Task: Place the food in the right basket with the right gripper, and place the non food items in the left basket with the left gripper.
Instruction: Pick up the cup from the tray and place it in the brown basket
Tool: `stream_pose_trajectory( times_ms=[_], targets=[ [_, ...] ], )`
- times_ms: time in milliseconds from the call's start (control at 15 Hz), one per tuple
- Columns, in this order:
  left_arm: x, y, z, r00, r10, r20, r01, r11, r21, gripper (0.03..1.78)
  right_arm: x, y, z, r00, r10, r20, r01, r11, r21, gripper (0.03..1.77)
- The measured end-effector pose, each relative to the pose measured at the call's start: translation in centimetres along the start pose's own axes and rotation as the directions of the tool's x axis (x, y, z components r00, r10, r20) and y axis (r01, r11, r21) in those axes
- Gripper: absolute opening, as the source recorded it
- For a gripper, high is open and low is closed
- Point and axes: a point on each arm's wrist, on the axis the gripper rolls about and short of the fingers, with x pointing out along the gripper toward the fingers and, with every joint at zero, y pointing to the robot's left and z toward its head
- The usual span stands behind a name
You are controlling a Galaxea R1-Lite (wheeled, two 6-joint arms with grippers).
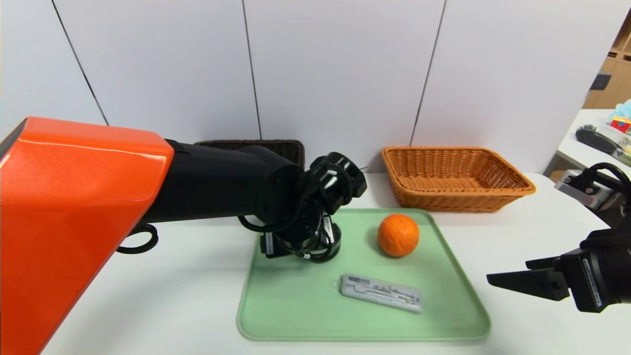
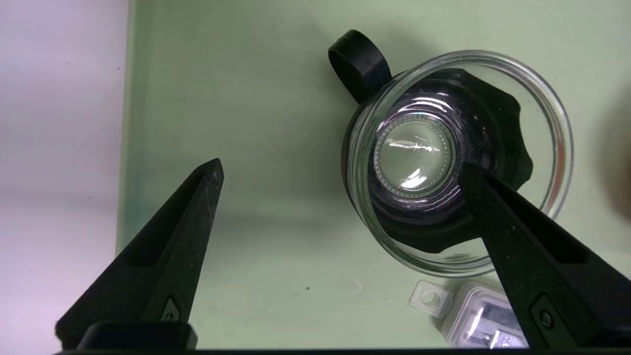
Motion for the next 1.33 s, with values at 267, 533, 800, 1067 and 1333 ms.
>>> stream_pose_trajectory(
  times_ms=[267, 533, 800, 1067, 1333],
  targets=[
    [0.37, -0.06, -0.14, 1.0, 0.006, -0.008, -0.006, 1.0, 0.004, 1.69, -0.16, 0.03, -0.16, 1.0, 0.0, 0.004, 0.0, 1.0, 0.001, 1.7],
    [0.16, -0.02, -0.09, 1.0, 0.002, -0.009, -0.002, 1.0, 0.006, 1.14, -0.27, 0.06, -0.15, 1.0, -0.001, 0.011, 0.001, 1.0, 0.006, 1.7],
    [-0.03, 0.01, -0.02, 1.0, -0.003, -0.008, 0.003, 1.0, 0.004, 0.72, -0.31, 0.07, -0.15, 1.0, -0.001, 0.013, 0.001, 1.0, 0.005, 1.7],
    [-0.05, 0.0, 0.0, 1.0, -0.005, -0.008, 0.005, 1.0, 0.004, 0.08, -0.36, 0.09, -0.15, 1.0, 0.0, 0.014, 0.0, 1.0, 0.005, 1.7],
    [-0.43, 0.12, 0.12, 1.0, -0.008, -0.006, 0.008, 1.0, 0.003, 0.08, -0.39, 0.1, -0.15, 1.0, 0.0, 0.016, 0.0, 1.0, 0.006, 1.7]
  ],
)
